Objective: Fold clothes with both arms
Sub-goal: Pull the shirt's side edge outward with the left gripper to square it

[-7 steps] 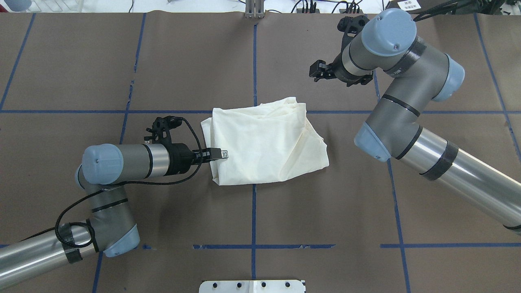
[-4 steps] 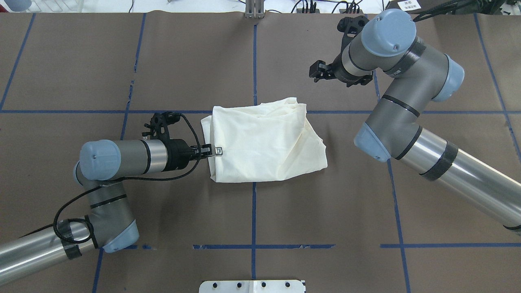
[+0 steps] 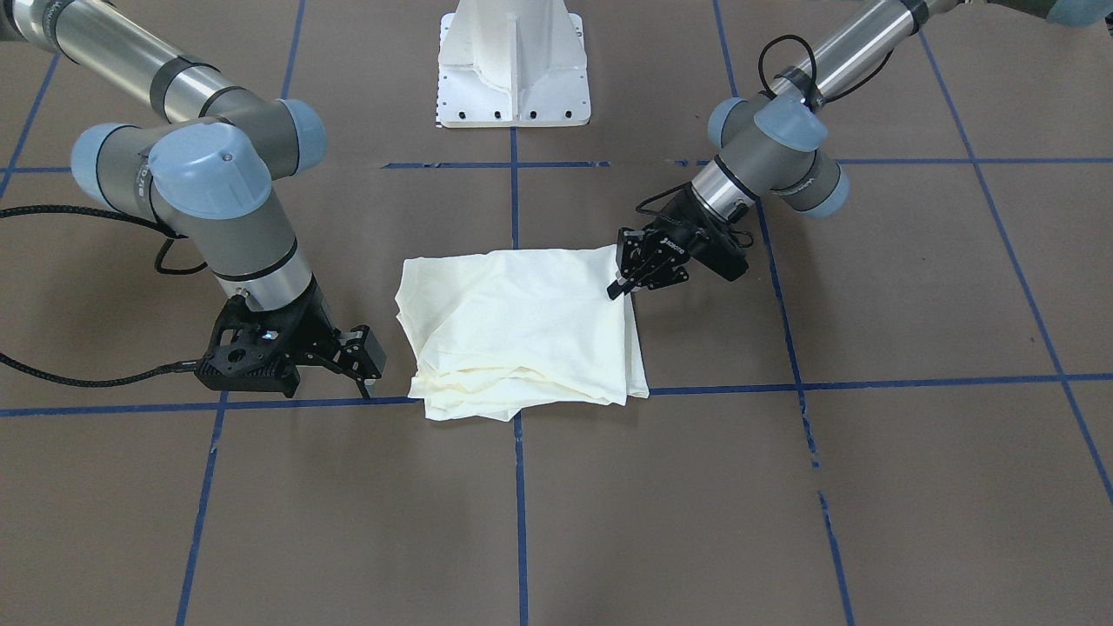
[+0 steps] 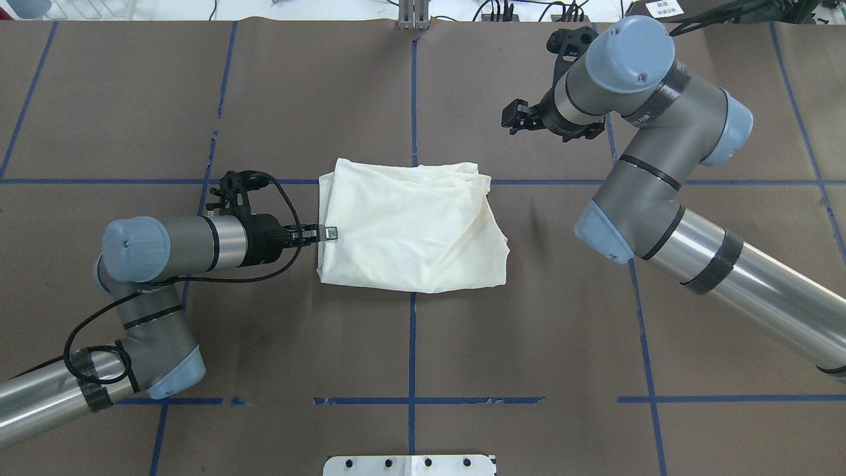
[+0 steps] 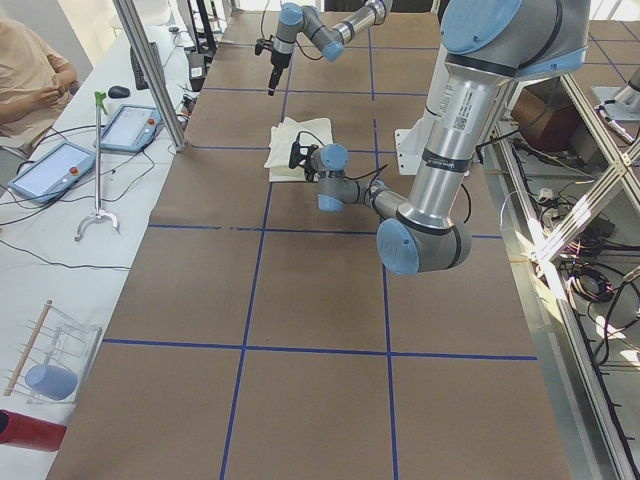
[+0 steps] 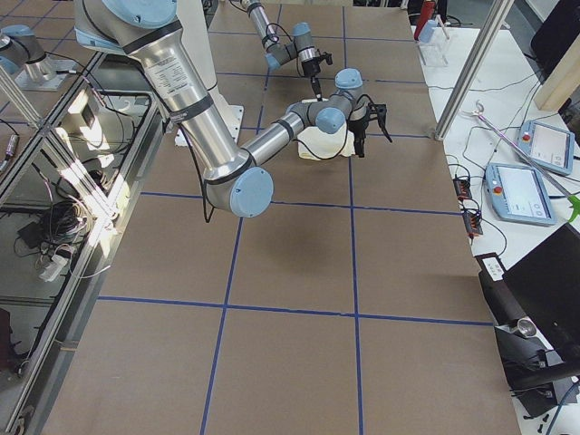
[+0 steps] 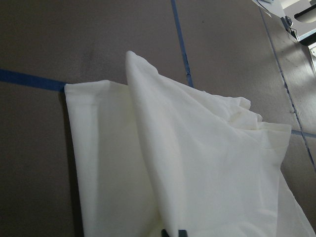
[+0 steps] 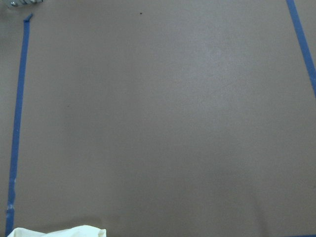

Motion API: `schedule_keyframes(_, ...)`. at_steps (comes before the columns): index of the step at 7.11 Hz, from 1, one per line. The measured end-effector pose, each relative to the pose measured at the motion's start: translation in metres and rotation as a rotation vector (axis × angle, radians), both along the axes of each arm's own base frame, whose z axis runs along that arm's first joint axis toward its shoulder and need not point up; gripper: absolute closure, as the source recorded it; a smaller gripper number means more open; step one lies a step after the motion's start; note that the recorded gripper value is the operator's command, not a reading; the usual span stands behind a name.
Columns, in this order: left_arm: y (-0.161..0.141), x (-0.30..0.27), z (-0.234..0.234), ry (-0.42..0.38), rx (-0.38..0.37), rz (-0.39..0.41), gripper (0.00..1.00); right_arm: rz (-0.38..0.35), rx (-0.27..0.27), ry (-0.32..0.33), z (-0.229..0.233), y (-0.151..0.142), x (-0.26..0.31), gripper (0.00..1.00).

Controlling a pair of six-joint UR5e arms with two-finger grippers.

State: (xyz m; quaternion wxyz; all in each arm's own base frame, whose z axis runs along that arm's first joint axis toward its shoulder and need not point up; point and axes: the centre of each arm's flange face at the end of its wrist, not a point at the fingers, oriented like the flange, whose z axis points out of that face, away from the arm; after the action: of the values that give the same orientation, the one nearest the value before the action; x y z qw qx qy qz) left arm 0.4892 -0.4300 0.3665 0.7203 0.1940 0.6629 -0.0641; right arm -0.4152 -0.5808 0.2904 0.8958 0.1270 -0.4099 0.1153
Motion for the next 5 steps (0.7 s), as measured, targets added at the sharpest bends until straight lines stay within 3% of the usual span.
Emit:
schedule_keyframes(1,-0.008,-0.011,0.006,-0.014,0.008,-0.001,0.12,0.0,0.001,0.0,0.0,0.0,0.0,0.0)
schedule_keyframes(2,-0.02,-0.028,0.011,-0.025,0.015,0.013,0.0,0.0,0.001,-0.001,-0.001,0.0,0.0,0.0)
schedule_keyframes(5,-0.039,-0.055,-0.003,0.001,0.009,0.062,0.0,0.003,-0.001,-0.005,-0.002,0.0,0.0,0.0)
